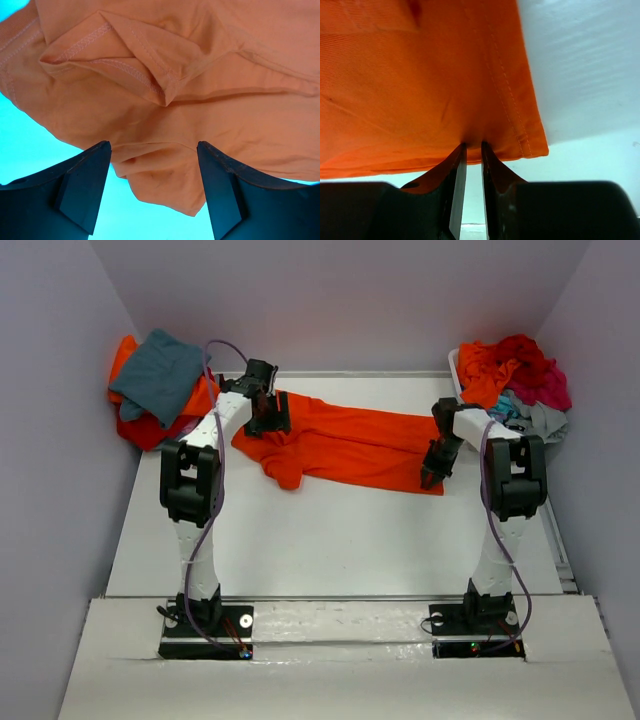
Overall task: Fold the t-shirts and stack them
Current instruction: Fold the flattened tshirt in 1/3 of the way
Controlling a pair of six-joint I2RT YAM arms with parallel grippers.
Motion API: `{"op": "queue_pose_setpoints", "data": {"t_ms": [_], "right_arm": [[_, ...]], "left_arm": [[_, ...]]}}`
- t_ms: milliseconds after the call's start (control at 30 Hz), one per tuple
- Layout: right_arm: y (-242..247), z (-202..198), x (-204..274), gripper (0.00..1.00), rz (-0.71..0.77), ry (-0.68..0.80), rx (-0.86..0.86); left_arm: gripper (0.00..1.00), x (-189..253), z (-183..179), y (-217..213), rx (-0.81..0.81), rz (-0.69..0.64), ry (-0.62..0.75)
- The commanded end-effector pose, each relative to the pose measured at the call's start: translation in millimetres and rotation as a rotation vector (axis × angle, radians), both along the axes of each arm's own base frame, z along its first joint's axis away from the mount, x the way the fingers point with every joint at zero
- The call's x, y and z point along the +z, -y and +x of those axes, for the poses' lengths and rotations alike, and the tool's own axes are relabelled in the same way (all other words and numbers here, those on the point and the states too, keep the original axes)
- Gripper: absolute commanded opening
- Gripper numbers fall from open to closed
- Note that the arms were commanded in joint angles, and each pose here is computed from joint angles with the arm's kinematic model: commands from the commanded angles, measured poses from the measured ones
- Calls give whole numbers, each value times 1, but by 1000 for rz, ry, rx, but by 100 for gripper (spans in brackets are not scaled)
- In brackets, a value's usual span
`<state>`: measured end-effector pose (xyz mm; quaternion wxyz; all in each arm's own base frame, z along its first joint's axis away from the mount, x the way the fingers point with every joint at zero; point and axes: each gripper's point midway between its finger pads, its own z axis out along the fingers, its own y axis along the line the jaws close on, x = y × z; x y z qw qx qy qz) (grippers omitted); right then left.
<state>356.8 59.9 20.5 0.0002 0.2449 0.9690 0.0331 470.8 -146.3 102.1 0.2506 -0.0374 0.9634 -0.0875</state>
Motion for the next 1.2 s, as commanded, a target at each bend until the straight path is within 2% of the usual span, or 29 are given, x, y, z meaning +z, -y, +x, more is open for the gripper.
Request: {"op": "queue_pose_setpoints", "data": {"t_ms": [0, 233, 433, 667, 1167], "right_arm": [[23, -6, 3, 24, -149, 24, -47], [38, -3, 15, 25, -239, 54, -77], [44, -1, 18, 25, -250, 62, -90], [45, -2, 12, 25, -261, 49, -90], [65, -3, 17, 25, -272, 58, -132]], "left_arm": [[81, 21, -9, -4, -14, 3, 35], [81, 5, -29, 4, -30, 2, -36], [81, -13, -63, 13, -61, 18, -90], [81, -25, -97, 3, -34, 32, -125], [82, -29, -85, -38, 91, 38, -124]]}}
